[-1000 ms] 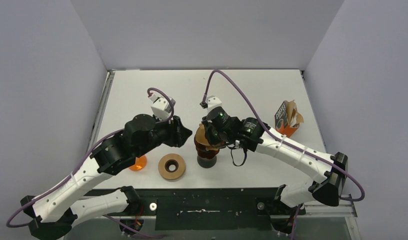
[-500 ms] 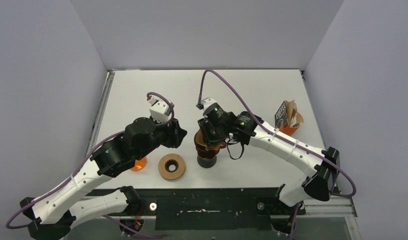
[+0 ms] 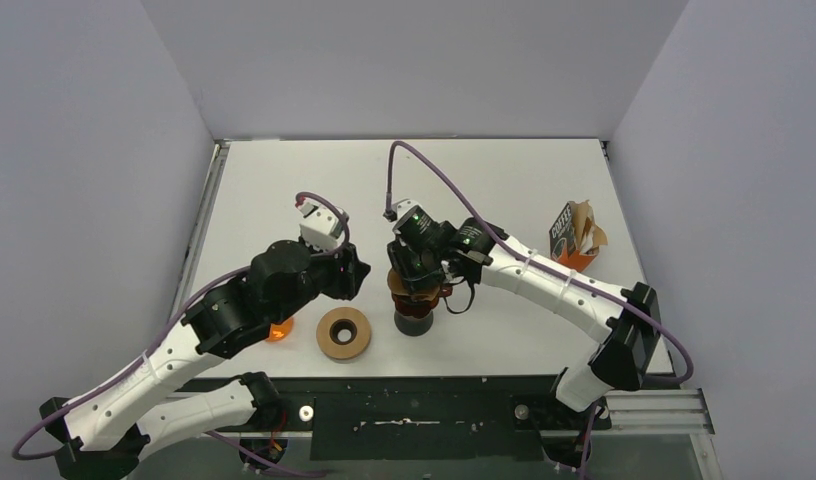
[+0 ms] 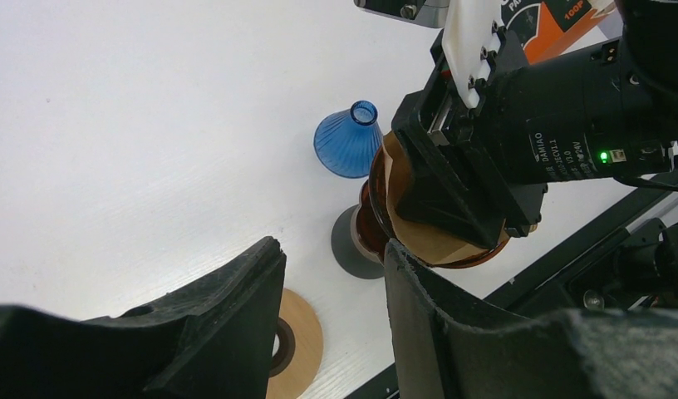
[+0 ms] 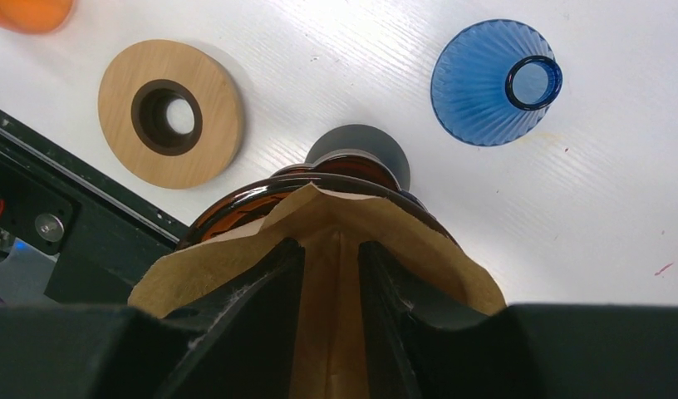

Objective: Place the coffee filter in the dripper
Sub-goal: Place the coffee filter in the coffee dripper.

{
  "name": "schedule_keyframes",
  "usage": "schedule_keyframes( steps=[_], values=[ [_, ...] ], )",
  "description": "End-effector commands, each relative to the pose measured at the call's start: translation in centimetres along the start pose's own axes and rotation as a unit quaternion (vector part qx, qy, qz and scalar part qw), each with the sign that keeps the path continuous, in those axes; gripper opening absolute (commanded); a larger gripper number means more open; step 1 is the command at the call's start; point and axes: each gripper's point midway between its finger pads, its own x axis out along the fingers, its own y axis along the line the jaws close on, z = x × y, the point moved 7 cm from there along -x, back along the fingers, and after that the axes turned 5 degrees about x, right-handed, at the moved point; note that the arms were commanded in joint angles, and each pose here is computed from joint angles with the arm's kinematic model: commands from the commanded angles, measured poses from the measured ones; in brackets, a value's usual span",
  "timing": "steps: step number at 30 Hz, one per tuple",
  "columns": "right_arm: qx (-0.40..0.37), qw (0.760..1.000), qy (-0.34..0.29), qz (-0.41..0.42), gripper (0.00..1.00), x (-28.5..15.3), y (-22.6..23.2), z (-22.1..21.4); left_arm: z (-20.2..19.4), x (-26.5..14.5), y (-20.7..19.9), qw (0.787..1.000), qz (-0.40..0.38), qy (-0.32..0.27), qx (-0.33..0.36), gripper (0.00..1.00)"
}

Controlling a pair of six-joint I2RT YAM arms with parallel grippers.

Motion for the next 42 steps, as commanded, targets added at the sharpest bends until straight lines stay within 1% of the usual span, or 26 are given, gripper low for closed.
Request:
schedule_keyframes(
  steps=[1,10,19,23,28,42],
  values=[
    [-0.007,1.0,-0.007,-0.015,0.32,-0.5,0.3,0.5,1.2,-0.2,-0.1,0.999,-0.005,-0.036,0.004,0.45],
    [-0.012,1.0,0.005,-0.027,0.32,0.5,0.2,-0.3,0.8,0.0,0.0,0.999,-0.007,-0.048,0.001,0.45],
    [-0.012,1.0,0.002,-0.027,0.23,0.6,0.2,-0.1,0.5,0.3,-0.1,0.999,-0.009,-0.044,0.002,0.45],
    [-0.013,1.0,0.002,-0.026,0.15,0.7,0.2,-0.2,0.5,0.3,-0.1,0.999,-0.009,-0.044,0.002,0.45],
    [-0.013,1.0,0.001,-0.024,0.0,0.6,0.3,-0.1,0.4,0.3,-0.1,0.999,-0.01,-0.042,0.002,0.45],
    [-0.011,0.999,-0.027,-0.034,0.0,-1.2,0.4,1.1,0.4,0.4,-0.2,0.999,-0.01,-0.037,0.004,0.45]
  ],
)
